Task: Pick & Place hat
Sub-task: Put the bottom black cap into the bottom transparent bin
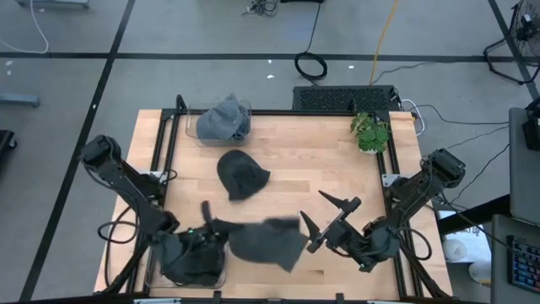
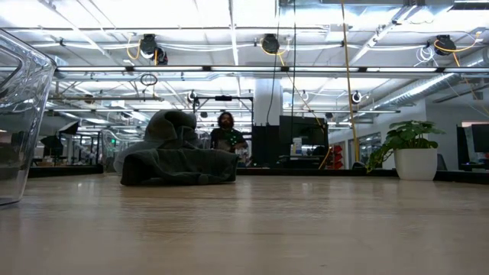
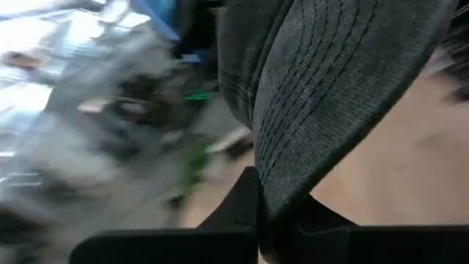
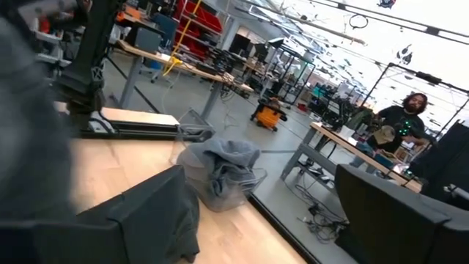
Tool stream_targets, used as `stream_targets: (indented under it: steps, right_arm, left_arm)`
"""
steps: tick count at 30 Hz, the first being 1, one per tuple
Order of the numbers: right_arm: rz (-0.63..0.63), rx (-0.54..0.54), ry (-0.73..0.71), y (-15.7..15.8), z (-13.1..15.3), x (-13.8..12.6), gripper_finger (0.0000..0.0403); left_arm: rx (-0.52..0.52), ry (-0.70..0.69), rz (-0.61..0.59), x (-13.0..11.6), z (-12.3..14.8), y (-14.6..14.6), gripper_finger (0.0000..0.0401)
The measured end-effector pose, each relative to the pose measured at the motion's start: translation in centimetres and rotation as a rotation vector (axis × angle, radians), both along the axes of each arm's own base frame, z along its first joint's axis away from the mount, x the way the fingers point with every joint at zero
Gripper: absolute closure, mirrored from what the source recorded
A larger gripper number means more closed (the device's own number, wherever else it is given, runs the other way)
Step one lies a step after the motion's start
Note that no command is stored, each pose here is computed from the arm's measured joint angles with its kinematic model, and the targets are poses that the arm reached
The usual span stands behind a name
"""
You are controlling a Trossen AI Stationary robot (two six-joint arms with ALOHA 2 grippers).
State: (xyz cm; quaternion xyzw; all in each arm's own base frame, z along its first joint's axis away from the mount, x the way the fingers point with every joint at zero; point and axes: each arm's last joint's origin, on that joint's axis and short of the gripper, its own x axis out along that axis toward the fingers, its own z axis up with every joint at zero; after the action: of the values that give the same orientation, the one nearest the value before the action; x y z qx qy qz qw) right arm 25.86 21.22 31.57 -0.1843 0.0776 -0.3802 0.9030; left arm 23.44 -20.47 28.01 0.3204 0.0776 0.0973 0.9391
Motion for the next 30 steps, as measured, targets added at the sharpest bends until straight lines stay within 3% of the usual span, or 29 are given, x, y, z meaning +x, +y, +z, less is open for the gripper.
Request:
stream_targets:
  steps: [4, 7, 12, 16, 21, 25, 30]
  right_arm:
    - [-0.001, -0.017, 0.018, 0.0, 0.0, 0.0, 0.0063]
    - [0.000, -0.017, 0.018, -0.1, 0.3, -0.1, 0.0064]
    - [0.000, -0.021, 0.021, -0.2, 0.6, -0.2, 0.0065]
    - [0.000, -0.020, 0.021, -0.2, 0.6, -0.2, 0.0065]
    - [0.000, -0.015, 0.015, -0.2, 0.4, -0.2, 0.0065]
    - [0.000, -0.011, 0.012, -0.3, -0.2, -0.3, 0.0066]
    - [-0.010, -0.003, 0.003, -0.6, -0.5, -0.2, 0.0067]
  left_arm:
    - [-0.249, 0.125, -0.197, 0.9, -0.3, 2.1, 0.0393]
    - [-0.392, 0.233, -0.251, 0.5, -0.1, 3.7, 0.0393]
    - [-0.318, 0.332, -0.205, -2.1, 0.6, 4.7, 0.0393]
    - [-0.333, 0.349, -0.143, -4.7, 2.9, 4.1, 0.0393]
    - [-0.315, 0.508, -0.137, -7.8, 3.8, 2.3, 0.0393]
    - [-0.231, 0.620, -0.115, -10.1, 3.8, 0.9, 0.0393]
    - [-0.157, 0.642, -0.111, -11.5, 3.6, -1.2, 0.0393]
